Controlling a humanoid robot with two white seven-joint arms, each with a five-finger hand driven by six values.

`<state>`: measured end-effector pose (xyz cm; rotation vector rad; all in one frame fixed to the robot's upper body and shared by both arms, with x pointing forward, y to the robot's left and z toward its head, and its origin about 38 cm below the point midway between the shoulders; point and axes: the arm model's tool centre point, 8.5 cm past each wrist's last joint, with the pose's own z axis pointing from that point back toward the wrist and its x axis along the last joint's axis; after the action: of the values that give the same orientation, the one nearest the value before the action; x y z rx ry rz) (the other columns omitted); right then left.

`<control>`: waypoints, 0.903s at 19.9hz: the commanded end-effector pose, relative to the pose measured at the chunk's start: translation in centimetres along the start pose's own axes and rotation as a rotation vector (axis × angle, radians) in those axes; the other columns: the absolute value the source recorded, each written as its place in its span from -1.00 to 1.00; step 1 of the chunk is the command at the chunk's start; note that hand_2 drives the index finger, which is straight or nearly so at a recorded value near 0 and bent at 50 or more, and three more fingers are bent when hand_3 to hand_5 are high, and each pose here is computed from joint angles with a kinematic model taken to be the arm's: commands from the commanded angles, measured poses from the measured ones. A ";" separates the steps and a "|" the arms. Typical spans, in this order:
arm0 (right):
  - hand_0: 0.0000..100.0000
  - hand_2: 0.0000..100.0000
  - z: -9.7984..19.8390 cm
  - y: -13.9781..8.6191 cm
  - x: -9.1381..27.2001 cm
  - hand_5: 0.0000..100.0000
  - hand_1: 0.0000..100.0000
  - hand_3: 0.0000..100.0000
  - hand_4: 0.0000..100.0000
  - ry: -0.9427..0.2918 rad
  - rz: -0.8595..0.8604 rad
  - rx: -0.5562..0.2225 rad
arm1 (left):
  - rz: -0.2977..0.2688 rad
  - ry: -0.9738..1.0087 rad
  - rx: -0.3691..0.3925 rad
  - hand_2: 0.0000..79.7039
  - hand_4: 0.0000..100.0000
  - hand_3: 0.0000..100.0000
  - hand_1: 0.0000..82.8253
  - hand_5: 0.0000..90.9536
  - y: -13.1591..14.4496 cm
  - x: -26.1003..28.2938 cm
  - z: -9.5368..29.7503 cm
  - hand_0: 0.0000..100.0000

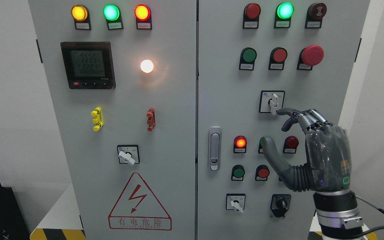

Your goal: Rotate and turn off gray switch

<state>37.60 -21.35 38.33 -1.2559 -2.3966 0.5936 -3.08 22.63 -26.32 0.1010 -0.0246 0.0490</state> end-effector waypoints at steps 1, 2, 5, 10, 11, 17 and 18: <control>-0.42 -0.85 1.0 -1.5 -0.2 -1.00 -0.58 -0.99 -1.00 -0.055 0.040 0.031 | -0.003 0.016 -0.001 -1.00 -1.00 -1.00 -0.06 -1.00 0.0 -0.5 0.1 -0.76; -0.44 -0.85 1.1 -1.5 -0.3 -1.00 -0.58 -1.00 -1.00 -0.055 0.043 0.036 | -0.003 0.016 0.001 -1.00 -1.00 -1.00 -0.06 -1.00 0.0 -0.5 0.1 -0.76; -0.46 -0.84 1.7 -1.3 -0.5 -1.00 -0.57 -1.00 -1.00 -0.048 0.046 0.049 | -0.003 0.014 0.001 -1.00 -1.00 -1.00 -0.06 -1.00 0.0 -0.5 0.1 -0.76; -0.48 -0.83 2.2 -1.1 -0.7 -1.00 -0.57 -1.00 -1.00 -0.043 0.048 0.065 | -0.003 0.014 -0.001 -1.00 -1.00 -1.00 -0.06 -1.00 0.0 -0.5 0.1 -0.76; -0.49 -0.82 2.2 -1.1 -0.7 -1.00 -0.56 -1.00 -1.00 -0.044 0.047 0.067 | -0.003 0.016 0.001 -1.00 -1.00 -1.00 -0.06 -1.00 0.0 -0.5 0.1 -0.76; -0.54 -0.81 2.8 -1.0 -0.6 -1.00 -0.51 -1.00 -1.00 -0.042 0.046 0.075 | -0.003 0.016 0.001 -1.00 -1.00 -1.00 -0.06 -1.00 0.0 -0.5 0.1 -0.76; -0.54 -0.81 2.9 -1.0 -0.7 -1.00 -0.51 -0.99 -1.00 -0.042 0.048 0.081 | -0.003 0.014 -0.001 -1.00 -1.00 -1.00 -0.06 -1.00 0.0 -0.5 0.1 -0.76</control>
<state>36.29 -23.03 36.64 -1.2770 -2.3586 0.6853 -3.08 22.64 -26.31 0.1024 -0.0245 0.0491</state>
